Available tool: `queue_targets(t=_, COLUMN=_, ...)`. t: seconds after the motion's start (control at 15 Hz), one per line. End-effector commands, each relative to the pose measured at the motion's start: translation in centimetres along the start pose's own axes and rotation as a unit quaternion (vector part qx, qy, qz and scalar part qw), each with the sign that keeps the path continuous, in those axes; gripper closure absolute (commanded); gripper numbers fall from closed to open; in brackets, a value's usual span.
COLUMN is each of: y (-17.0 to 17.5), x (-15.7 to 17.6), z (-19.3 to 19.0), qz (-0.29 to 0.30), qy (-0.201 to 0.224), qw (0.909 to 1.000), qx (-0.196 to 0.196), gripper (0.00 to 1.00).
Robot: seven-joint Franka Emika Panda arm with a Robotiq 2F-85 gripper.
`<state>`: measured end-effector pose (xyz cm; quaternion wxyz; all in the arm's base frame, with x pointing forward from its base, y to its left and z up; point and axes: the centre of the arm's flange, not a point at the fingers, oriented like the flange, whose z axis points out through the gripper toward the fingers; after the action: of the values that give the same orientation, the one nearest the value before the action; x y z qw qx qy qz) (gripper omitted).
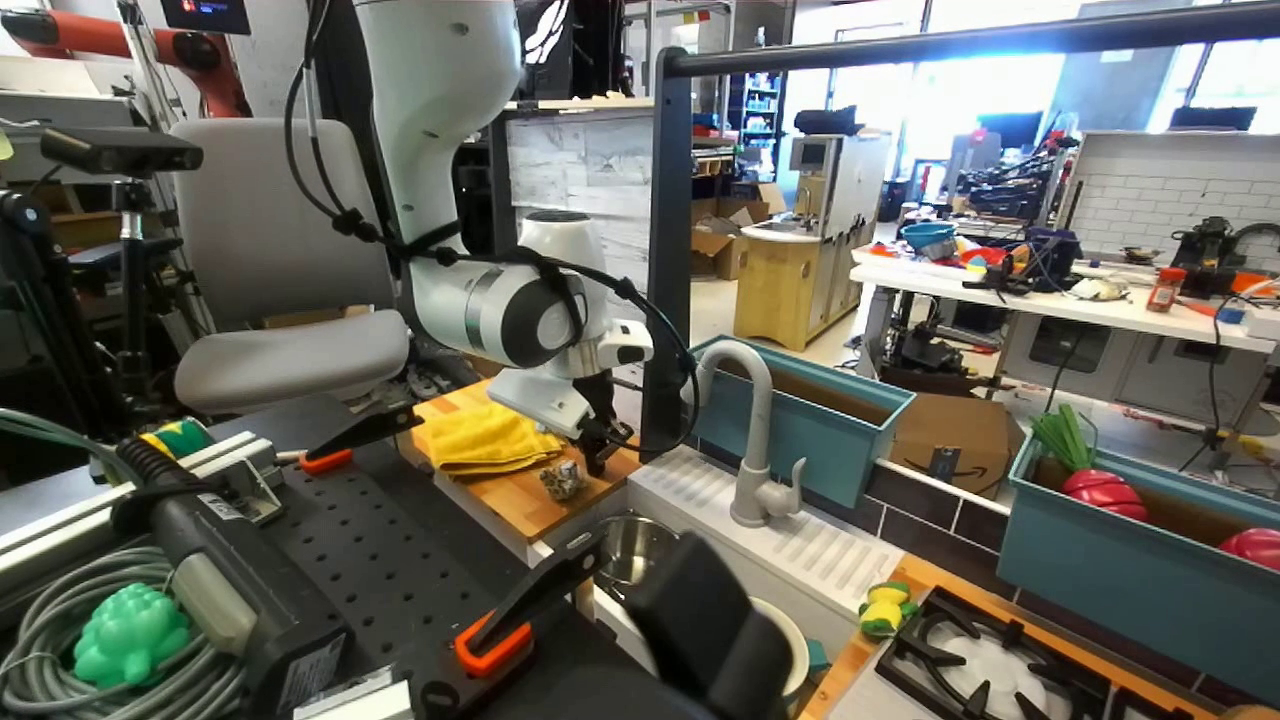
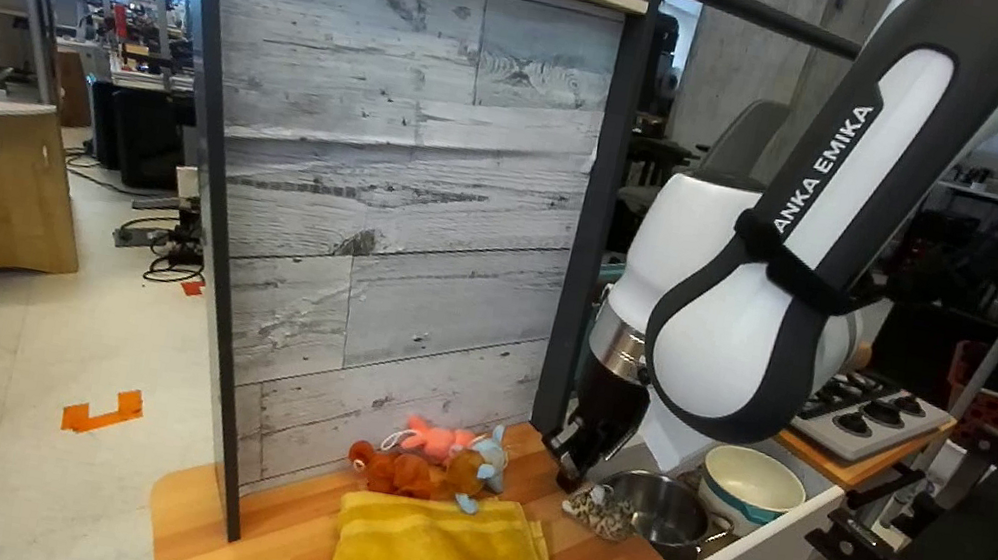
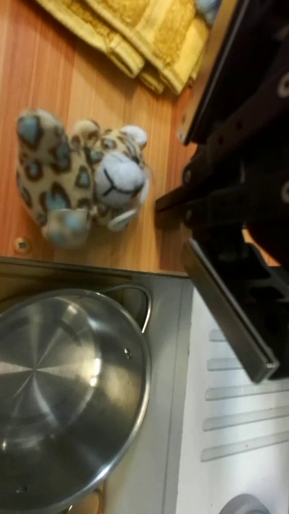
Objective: Wipe the counter with the towel, then remove the plushies from the sink and put some of them on the counter and some on the stove
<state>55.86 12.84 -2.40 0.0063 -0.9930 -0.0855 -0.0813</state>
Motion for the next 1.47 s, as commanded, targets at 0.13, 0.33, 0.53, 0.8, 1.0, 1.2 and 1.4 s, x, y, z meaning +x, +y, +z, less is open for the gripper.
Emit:
queue_targets(t=0.13, y=-0.2, x=0.7, z=-3.1, qz=0.020, qy=-0.025, qw=0.9995, qx=0.005, gripper=0.70)
queue_targets(t=0.33, y=-0.8, x=-0.3, z=-6.1, qz=0.013, qy=-0.060, qw=0.9979, qx=0.021, gripper=0.47)
queue_targets(t=0.53, y=-1.3, x=-1.2, z=-7.4, qz=0.012, qy=-0.092, qw=0.9954, qx=0.026, gripper=0.26)
queue_targets(t=0.8, y=-0.1, x=-2.3, z=-6.1, qz=0.009, qy=-0.087, qw=0.9961, qx=0.009, gripper=0.00)
queue_targets(t=1.0, y=1.1, x=-3.4, z=-4.9, qz=-0.009, qy=-0.076, qw=0.9971, qx=-0.004, gripper=0.00)
queue_targets(t=1.2, y=2.0, x=-4.6, z=-4.5, qz=-0.015, qy=-0.077, qw=0.9968, qx=-0.008, gripper=0.28)
queue_targets(t=1.4, y=1.9, x=-5.4, z=-4.3, qz=-0.017, qy=-0.076, qw=0.9969, qx=0.004, gripper=0.54)
